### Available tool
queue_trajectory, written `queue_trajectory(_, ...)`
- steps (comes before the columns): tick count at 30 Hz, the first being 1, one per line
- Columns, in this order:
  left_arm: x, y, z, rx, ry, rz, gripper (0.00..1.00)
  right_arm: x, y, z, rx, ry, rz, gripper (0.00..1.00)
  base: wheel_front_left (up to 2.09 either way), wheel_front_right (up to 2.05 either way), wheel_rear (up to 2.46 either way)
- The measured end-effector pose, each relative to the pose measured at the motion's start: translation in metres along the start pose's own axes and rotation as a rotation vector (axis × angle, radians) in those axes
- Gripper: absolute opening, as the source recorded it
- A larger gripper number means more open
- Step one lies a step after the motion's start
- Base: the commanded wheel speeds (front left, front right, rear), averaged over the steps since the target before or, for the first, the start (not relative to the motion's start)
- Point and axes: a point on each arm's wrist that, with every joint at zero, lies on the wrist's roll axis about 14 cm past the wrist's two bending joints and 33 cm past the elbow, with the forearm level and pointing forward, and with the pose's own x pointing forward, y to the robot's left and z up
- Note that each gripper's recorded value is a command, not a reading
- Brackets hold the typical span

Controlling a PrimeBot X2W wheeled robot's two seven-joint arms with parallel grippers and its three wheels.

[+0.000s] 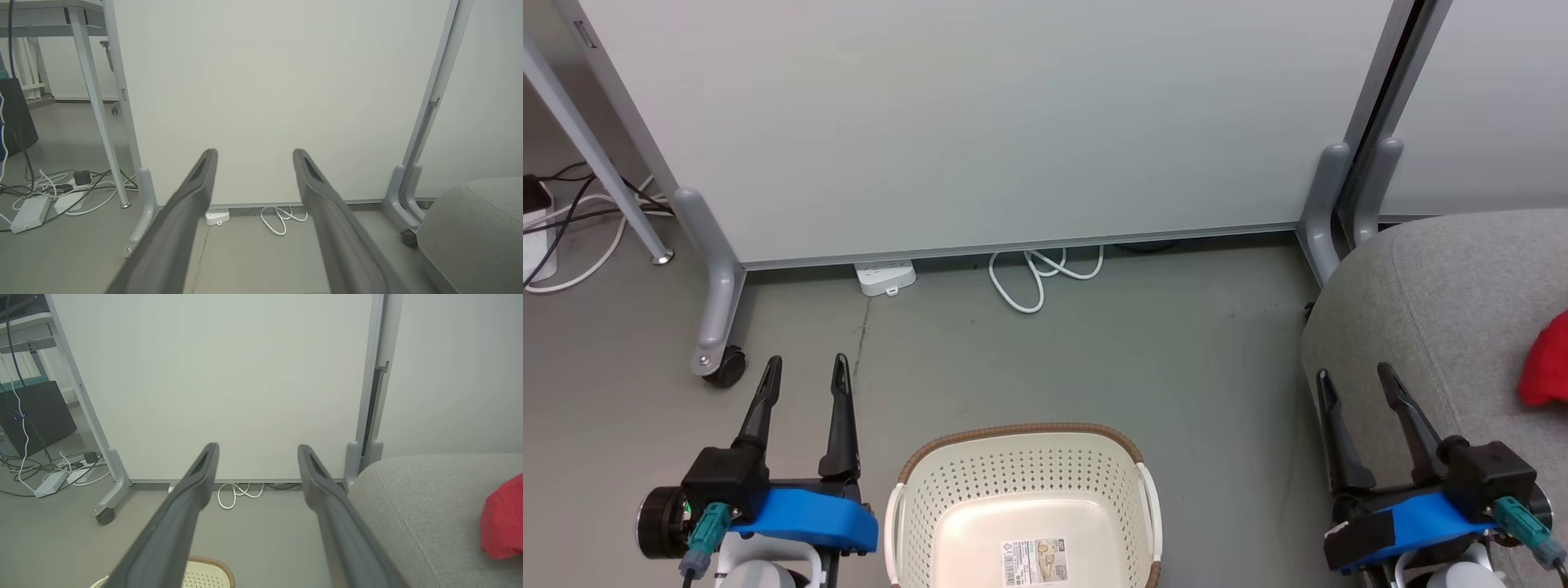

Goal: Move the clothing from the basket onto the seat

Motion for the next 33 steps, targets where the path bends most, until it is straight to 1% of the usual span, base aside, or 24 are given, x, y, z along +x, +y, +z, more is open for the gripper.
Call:
queue_trajectory(19,-0.004,0.002,-0.006,-0.009,0.017,0.014,1.0,-0.004,-0.001,-0.011,0.01,0.033,-0.009,1.0,0.0,0.0,0.0)
queue_trajectory(20,-0.004,0.002,-0.006,-0.009,0.017,0.012,0.0,-0.004,-0.001,-0.011,0.011,0.034,-0.01,0.0,0.0,0.0,0.0)
queue_trajectory(26,-0.021,0.004,-0.036,-0.022,0.119,0.027,0.0,-0.014,-0.003,-0.033,0.024,0.109,-0.021,0.0,0.0,0.0,0.0)
queue_trajectory(33,-0.022,0.011,-0.041,-0.152,0.147,0.075,0.0,-0.017,-0.012,-0.037,0.151,0.13,-0.076,0.0,0.0,0.0,0.0)
